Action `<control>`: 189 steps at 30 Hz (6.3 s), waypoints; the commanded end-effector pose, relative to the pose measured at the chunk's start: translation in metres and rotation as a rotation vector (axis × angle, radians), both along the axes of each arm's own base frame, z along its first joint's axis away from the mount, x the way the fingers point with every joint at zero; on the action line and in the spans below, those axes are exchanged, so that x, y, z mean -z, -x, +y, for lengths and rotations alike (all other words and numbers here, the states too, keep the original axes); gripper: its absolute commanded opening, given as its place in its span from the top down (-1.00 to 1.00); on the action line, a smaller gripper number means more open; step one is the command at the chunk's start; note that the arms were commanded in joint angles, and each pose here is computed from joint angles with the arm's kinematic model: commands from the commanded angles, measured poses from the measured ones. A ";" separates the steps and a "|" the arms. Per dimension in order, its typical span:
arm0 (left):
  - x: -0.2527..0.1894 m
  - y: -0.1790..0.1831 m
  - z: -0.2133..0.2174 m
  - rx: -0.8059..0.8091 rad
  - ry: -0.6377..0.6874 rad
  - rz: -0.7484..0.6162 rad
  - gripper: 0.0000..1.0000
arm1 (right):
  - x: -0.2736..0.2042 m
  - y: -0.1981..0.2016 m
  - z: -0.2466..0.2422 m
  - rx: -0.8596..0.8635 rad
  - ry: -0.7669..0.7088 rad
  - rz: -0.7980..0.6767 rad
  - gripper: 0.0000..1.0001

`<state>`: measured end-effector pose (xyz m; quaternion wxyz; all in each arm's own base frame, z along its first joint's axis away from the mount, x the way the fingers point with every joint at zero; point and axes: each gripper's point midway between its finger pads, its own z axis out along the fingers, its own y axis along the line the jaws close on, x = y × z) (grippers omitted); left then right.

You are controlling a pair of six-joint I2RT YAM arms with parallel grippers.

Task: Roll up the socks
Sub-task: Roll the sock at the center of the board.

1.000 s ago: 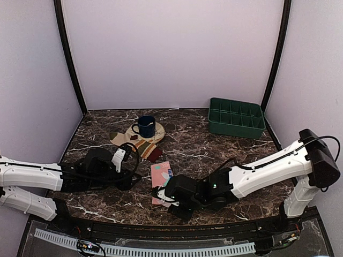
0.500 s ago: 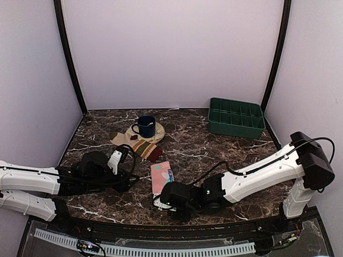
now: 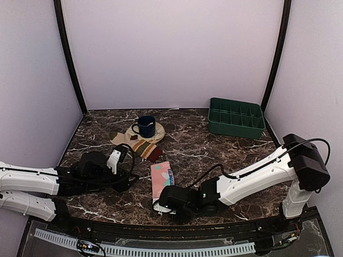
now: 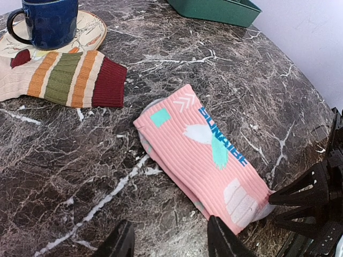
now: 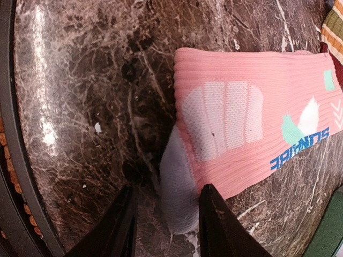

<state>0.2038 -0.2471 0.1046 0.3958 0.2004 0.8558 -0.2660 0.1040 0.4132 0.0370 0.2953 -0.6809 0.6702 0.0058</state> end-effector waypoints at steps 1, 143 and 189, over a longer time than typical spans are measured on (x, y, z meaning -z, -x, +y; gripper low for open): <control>-0.006 0.000 0.001 0.002 0.019 -0.031 0.02 | 0.013 -0.002 -0.006 -0.005 0.029 -0.015 0.33; 0.026 0.037 -0.076 0.431 -0.056 -0.229 0.35 | -0.053 -0.047 0.042 -0.072 -0.135 1.103 1.00; 0.044 0.031 -0.057 0.256 -0.051 -0.052 1.00 | -0.062 -0.113 0.039 0.147 -0.382 0.907 0.30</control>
